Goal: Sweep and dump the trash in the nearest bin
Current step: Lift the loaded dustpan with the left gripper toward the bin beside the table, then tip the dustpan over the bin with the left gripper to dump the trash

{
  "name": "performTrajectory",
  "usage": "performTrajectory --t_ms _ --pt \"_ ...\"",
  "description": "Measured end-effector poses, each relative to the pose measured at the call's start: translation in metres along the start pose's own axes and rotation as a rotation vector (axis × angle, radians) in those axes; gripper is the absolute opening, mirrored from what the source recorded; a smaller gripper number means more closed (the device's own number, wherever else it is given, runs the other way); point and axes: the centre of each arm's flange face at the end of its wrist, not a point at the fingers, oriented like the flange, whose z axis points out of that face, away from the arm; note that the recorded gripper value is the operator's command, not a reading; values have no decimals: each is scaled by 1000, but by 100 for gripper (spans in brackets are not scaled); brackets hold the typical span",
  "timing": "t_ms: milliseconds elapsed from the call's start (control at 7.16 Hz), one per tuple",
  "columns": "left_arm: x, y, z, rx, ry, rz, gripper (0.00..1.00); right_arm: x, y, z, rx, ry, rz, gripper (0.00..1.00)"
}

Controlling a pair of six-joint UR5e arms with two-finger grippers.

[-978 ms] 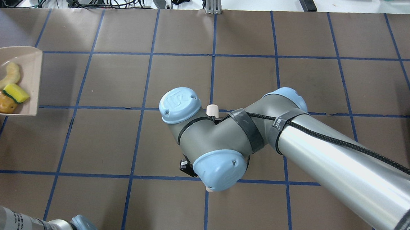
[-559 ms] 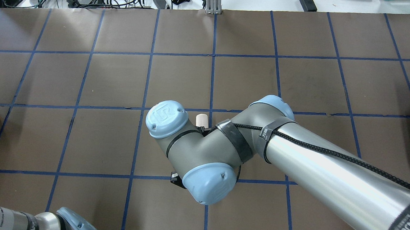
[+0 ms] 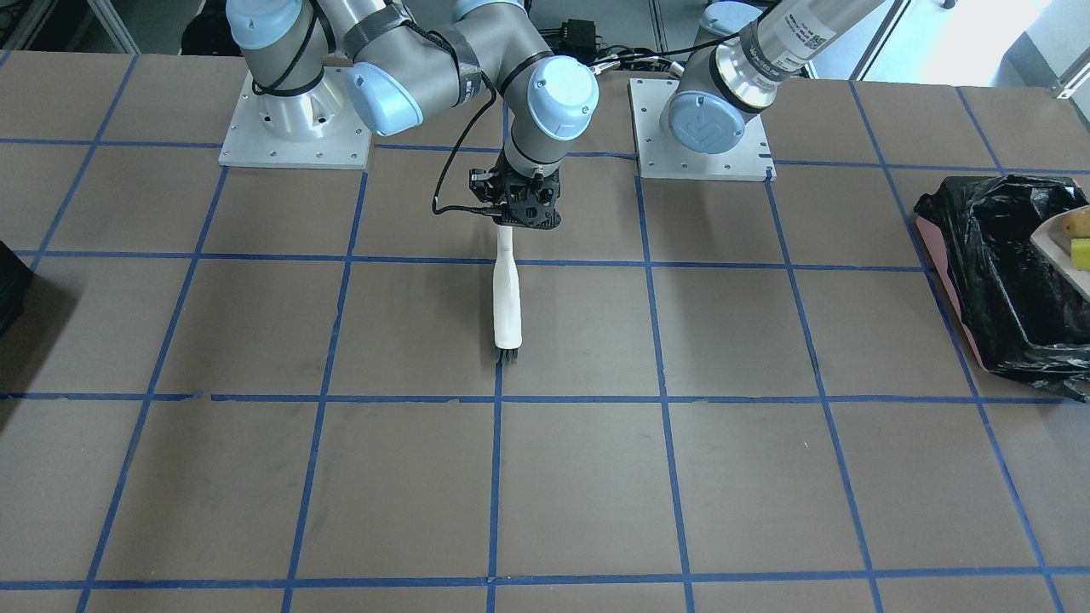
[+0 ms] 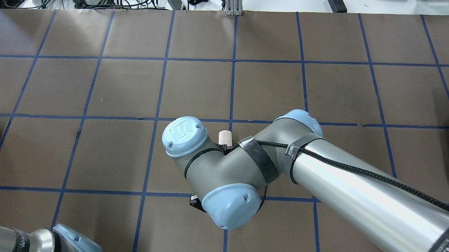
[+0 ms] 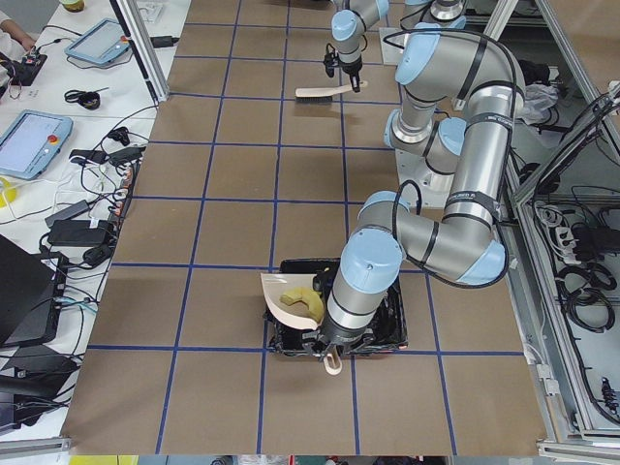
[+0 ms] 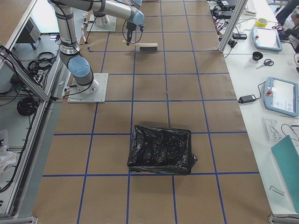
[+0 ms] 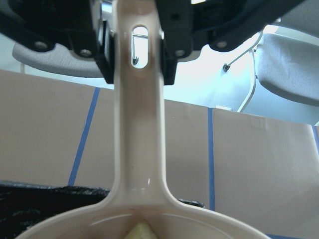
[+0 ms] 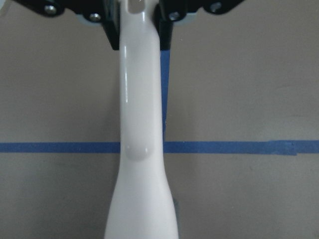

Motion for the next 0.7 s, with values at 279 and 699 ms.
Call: performTrajectory --t_ms 279,699 --pt "10 -8 15 -123 18 103 0 1 0 1 -2 1 2 0" --pt "2 -28 -9 -236 29 248 0 0 -1 2 -6 -12 64 0"
